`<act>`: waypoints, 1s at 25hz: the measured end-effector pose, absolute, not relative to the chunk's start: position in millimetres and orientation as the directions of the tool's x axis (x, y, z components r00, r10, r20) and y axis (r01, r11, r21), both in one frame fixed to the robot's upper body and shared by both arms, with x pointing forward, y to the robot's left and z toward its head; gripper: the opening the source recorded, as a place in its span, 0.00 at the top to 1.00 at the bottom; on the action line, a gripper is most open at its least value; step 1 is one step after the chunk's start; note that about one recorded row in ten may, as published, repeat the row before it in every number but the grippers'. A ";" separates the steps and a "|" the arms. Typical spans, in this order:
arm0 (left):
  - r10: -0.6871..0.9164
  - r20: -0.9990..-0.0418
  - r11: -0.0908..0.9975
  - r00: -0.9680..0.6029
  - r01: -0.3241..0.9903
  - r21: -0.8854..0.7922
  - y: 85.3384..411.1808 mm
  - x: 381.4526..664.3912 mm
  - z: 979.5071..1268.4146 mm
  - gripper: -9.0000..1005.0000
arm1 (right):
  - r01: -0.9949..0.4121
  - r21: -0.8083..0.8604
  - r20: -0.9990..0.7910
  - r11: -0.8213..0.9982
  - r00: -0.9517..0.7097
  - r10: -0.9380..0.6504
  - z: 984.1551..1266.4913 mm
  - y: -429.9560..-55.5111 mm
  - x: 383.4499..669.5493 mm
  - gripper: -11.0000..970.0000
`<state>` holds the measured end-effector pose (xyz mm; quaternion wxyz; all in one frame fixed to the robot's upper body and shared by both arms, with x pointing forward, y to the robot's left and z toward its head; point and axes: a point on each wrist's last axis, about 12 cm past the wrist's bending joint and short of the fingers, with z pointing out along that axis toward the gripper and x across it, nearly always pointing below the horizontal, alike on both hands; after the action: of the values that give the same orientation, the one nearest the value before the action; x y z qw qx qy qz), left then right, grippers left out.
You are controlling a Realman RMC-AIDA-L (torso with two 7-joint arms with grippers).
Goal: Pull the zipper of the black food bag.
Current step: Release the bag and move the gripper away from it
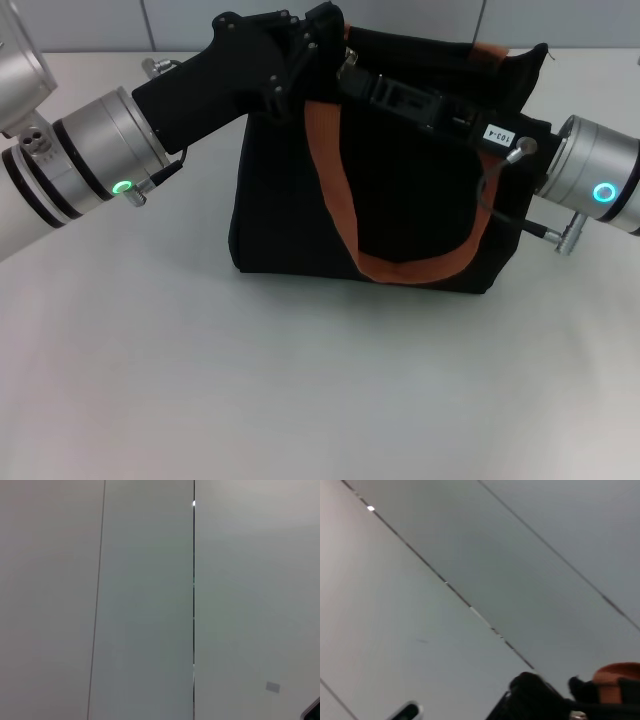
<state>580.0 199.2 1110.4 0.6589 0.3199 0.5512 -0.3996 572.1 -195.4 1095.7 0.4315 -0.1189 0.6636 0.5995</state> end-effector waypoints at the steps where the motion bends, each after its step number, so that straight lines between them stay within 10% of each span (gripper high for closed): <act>1: -0.174 -0.982 0.476 0.073 0.879 -0.019 199.2 580.0 1110.4 0.96 | -0.671 0.694 -0.715 0.261 -0.600 0.359 1095.2 -195.5 573.0 0.62; 25: -0.173 -0.982 0.472 0.079 0.882 -0.012 198.4 580.8 1112.0 0.96 | -0.672 0.690 -0.718 0.269 -0.590 0.369 1097.4 -197.2 575.7 0.62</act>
<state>580.8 198.4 1112.0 0.6597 0.3232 0.5483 -0.3996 575.7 -197.2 1097.4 0.4385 -0.1139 0.6649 0.5939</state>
